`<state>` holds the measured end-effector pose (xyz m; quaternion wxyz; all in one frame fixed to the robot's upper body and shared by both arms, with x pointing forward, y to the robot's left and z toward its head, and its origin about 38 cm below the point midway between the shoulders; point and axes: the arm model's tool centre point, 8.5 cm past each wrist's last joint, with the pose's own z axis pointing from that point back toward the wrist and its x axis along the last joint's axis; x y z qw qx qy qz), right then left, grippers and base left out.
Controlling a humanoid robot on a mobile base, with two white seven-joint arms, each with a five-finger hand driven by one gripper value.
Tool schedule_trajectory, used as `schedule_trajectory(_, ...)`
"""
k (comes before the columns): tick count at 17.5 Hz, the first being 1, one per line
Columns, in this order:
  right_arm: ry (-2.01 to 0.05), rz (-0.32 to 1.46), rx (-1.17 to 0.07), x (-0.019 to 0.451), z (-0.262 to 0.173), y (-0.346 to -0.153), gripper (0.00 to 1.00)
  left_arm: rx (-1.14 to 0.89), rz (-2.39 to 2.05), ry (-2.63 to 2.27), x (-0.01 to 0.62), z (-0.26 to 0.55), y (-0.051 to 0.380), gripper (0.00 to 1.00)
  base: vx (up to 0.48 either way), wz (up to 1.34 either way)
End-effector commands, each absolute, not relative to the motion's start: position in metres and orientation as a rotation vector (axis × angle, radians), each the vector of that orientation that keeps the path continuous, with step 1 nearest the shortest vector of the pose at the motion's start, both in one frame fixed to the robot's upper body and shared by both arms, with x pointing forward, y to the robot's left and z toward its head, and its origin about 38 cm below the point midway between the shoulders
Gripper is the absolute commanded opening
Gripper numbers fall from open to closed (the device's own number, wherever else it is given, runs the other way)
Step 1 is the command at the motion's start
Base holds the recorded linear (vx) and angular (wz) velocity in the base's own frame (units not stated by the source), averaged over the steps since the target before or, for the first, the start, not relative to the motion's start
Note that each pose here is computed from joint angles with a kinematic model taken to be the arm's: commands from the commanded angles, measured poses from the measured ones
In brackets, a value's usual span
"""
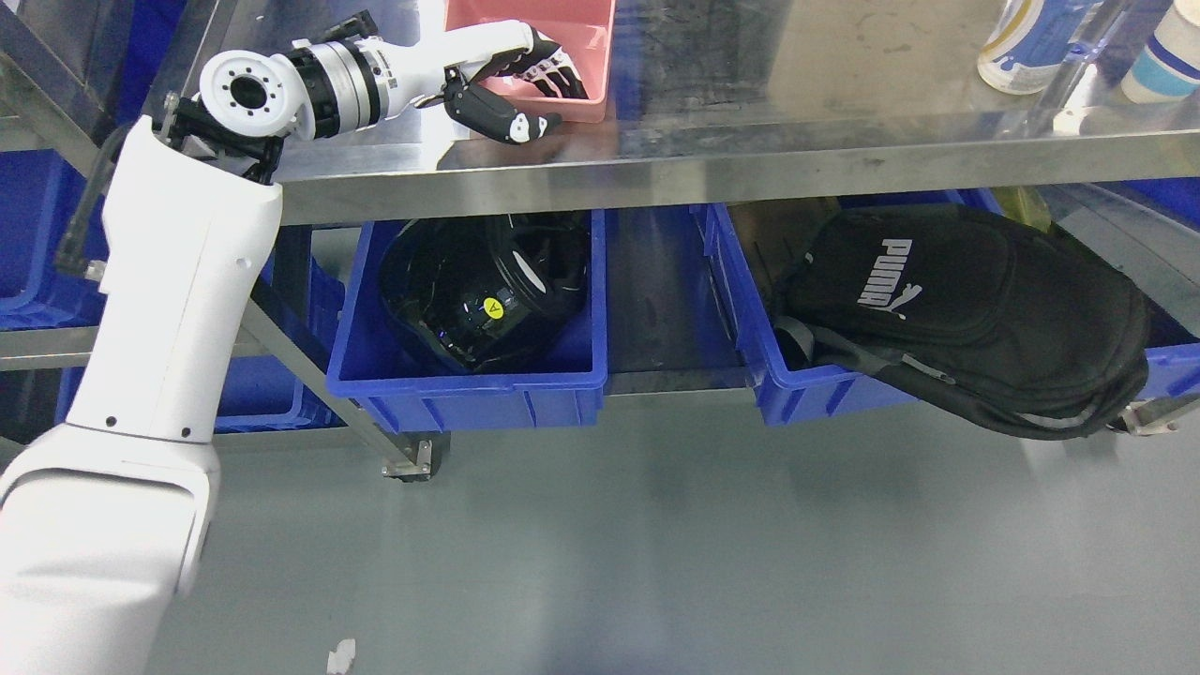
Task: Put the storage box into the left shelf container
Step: 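Grasp the pink box with the left hand and lift it, then hold the pink box in the left hand while the robot turns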
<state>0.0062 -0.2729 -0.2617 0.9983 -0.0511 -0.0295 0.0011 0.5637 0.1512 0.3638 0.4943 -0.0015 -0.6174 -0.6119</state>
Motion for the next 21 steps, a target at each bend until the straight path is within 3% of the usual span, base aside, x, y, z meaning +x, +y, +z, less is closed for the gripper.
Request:
schedule_trajectory(1, -0.09, -0.001, -0.117, 0.018, -0.261, -0.284, 1.0, -0.26, -1.19, -1.767, 0.57, 0.405, 0.149, 0.02, -0.005, 0.04)
schedule_trajectory(3, -0.09, -0.001, -0.117, 0.018, -0.261, -0.284, 1.0, -0.313, -1.063, -1.853, 0.57, 0.417, 0.175, 0.01, 0.0, 0.0)
schedule_trajectory(14, -0.09, -0.001, -0.117, 0.018, -0.261, -0.284, 1.0, -0.891, -0.601, -2.206, 0.539, 0.428, 0.217, 0.01, 0.004, -0.02)
schedule_trajectory(21, -0.09, -0.001, -0.119, 0.018, -0.261, -0.284, 1.0, -0.945, -0.368, -2.343, 0.468, 0.373, 0.241, 0.02, -0.002, 0.02)
